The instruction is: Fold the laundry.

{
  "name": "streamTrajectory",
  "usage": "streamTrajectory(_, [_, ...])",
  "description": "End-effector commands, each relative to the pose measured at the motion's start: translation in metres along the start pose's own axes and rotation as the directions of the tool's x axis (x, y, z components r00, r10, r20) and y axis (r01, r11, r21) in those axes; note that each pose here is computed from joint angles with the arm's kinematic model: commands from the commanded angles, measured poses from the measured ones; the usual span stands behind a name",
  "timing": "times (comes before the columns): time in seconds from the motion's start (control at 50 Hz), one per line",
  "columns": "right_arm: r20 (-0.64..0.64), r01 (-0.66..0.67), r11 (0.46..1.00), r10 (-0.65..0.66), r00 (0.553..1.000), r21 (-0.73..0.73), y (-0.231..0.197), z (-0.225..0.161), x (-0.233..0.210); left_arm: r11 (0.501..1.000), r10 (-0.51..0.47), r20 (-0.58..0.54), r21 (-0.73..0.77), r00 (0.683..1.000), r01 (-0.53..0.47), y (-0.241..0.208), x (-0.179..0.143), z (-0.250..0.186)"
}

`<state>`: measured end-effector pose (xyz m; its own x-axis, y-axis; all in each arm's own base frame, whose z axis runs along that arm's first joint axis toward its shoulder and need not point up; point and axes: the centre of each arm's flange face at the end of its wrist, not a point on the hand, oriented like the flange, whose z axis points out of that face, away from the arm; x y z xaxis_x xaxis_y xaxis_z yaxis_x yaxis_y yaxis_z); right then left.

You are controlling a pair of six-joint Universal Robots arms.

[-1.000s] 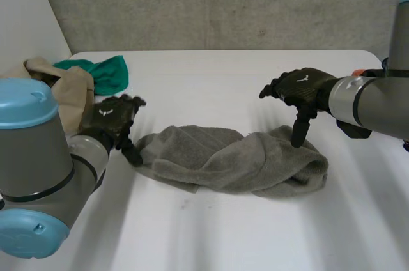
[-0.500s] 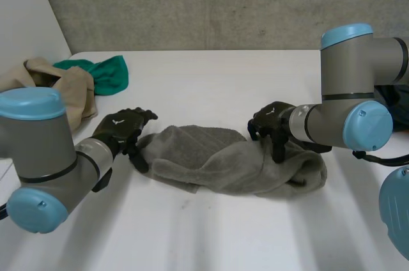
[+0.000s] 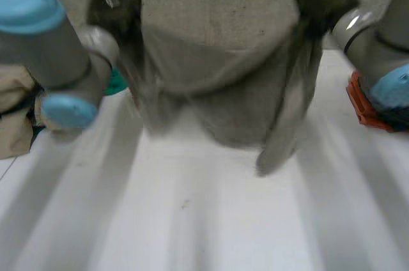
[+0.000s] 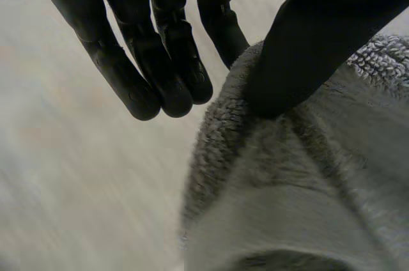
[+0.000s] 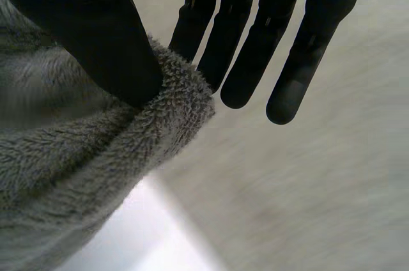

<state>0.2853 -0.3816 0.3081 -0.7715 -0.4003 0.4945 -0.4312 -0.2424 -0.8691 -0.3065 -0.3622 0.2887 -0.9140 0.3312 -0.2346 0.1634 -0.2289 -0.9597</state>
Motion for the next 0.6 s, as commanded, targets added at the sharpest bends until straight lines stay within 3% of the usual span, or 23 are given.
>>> streamTrajectory(0.02, [-0.162,-0.076,0.941,0.136,0.977,0.330,-0.073,-0.032,0.046,0.946,-0.097,0.061,0.317,0.993,0.073,-0.092,-0.034,0.012])
streamTrajectory(0.14, [-0.029,-0.110,0.968,0.120,0.992,0.225,-0.042,-0.054,0.019,0.977,-0.086,0.082,0.204,0.993,0.067,-0.058,-0.044,0.010])
streamTrajectory(0.24, [0.097,-0.139,0.990,0.138,0.986,0.003,0.027,-0.071,-0.020,0.997,-0.064,0.091,-0.029,0.994,0.067,0.022,-0.046,0.004])
streamTrajectory(0.4, [0.278,-0.048,0.966,0.121,0.953,-0.256,0.117,-0.104,-0.084,0.936,-0.051,-0.025,-0.350,0.998,0.039,0.137,-0.010,-0.027])
streamTrajectory(0.5, [0.319,0.023,0.954,0.077,0.945,-0.298,0.131,-0.109,-0.096,0.906,-0.062,-0.061,-0.421,0.996,0.031,0.156,-0.001,-0.036])
streamTrajectory(0.6, [0.261,0.004,0.952,0.080,0.962,-0.305,0.115,-0.106,-0.083,0.924,-0.062,-0.057,-0.381,0.996,0.035,0.123,-0.008,-0.033])
